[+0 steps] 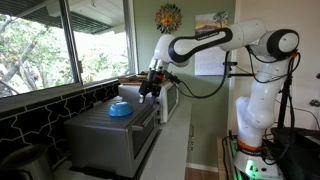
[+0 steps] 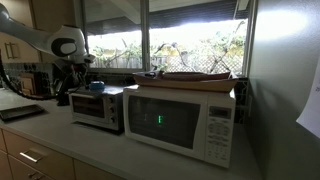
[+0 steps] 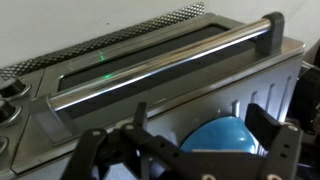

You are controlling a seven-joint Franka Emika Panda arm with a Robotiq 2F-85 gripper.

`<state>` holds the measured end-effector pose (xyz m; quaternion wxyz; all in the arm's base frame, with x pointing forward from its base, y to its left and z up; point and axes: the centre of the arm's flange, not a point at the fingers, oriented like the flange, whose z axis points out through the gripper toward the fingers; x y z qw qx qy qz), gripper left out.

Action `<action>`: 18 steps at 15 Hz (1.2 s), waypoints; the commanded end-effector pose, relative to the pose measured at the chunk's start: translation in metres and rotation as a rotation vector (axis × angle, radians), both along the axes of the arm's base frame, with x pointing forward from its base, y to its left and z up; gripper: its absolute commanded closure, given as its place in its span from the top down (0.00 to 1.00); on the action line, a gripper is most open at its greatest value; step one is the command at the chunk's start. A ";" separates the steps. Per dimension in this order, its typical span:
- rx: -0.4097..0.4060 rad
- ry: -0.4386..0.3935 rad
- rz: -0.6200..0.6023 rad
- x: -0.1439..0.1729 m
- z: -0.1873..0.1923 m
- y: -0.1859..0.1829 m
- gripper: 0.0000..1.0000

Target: Slide the blue bowl to the right side of the oven, pick up the blue bowl and place it the right way up on the oven

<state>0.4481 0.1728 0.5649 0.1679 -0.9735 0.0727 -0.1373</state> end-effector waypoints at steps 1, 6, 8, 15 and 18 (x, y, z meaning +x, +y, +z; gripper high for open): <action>-0.030 0.023 -0.144 0.039 0.010 0.030 1.00; -0.120 -0.040 -0.325 0.075 0.023 0.034 1.00; -0.129 -0.046 -0.347 0.084 0.022 0.033 1.00; -0.189 -0.036 -0.338 0.100 0.008 0.031 1.00; -0.224 -0.012 -0.327 0.099 0.004 0.025 1.00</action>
